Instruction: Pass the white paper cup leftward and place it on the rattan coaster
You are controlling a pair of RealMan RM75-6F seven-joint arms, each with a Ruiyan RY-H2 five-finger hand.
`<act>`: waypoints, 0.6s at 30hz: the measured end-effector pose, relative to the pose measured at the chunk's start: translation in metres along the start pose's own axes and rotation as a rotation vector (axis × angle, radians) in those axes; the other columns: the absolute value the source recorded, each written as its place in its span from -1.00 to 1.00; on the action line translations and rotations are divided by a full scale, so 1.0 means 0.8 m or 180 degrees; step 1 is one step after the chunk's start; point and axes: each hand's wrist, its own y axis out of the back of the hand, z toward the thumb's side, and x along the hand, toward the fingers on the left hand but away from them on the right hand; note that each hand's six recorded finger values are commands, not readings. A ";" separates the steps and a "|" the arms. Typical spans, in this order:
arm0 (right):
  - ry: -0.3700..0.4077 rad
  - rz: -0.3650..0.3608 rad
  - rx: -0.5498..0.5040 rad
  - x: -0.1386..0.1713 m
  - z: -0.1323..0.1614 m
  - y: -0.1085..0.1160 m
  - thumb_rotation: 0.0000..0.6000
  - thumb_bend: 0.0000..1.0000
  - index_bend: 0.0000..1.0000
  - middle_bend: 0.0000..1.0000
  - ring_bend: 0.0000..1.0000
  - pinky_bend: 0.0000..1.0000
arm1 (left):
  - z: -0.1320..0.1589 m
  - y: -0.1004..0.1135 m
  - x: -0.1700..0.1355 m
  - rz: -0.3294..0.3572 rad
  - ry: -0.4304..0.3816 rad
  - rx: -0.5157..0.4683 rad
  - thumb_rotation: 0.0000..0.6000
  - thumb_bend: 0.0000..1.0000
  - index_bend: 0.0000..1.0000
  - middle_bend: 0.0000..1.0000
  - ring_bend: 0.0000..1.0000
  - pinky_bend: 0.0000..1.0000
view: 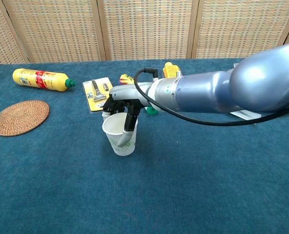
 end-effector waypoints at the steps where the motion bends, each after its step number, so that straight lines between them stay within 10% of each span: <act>1: -0.0006 0.0000 0.0006 -0.003 0.001 -0.002 1.00 -0.94 -0.38 -0.37 -0.52 -0.24 | 0.000 0.000 0.000 -0.0004 0.0000 -0.0002 1.00 -1.00 -1.00 -1.00 -1.00 -1.00; 6: -0.0022 0.0017 0.0110 -0.013 0.007 -0.009 1.00 -1.00 -0.84 -0.97 -1.00 -0.96 | -0.001 -0.002 0.001 -0.0031 -0.0003 -0.0005 1.00 -1.00 -1.00 -1.00 -1.00 -1.00; 18: 0.0103 -0.0154 0.0249 0.022 0.027 0.026 1.00 -1.00 -0.93 -1.00 -1.00 -1.00 | -0.001 0.000 0.001 -0.0021 -0.0016 -0.0013 1.00 -1.00 -1.00 -1.00 -1.00 -1.00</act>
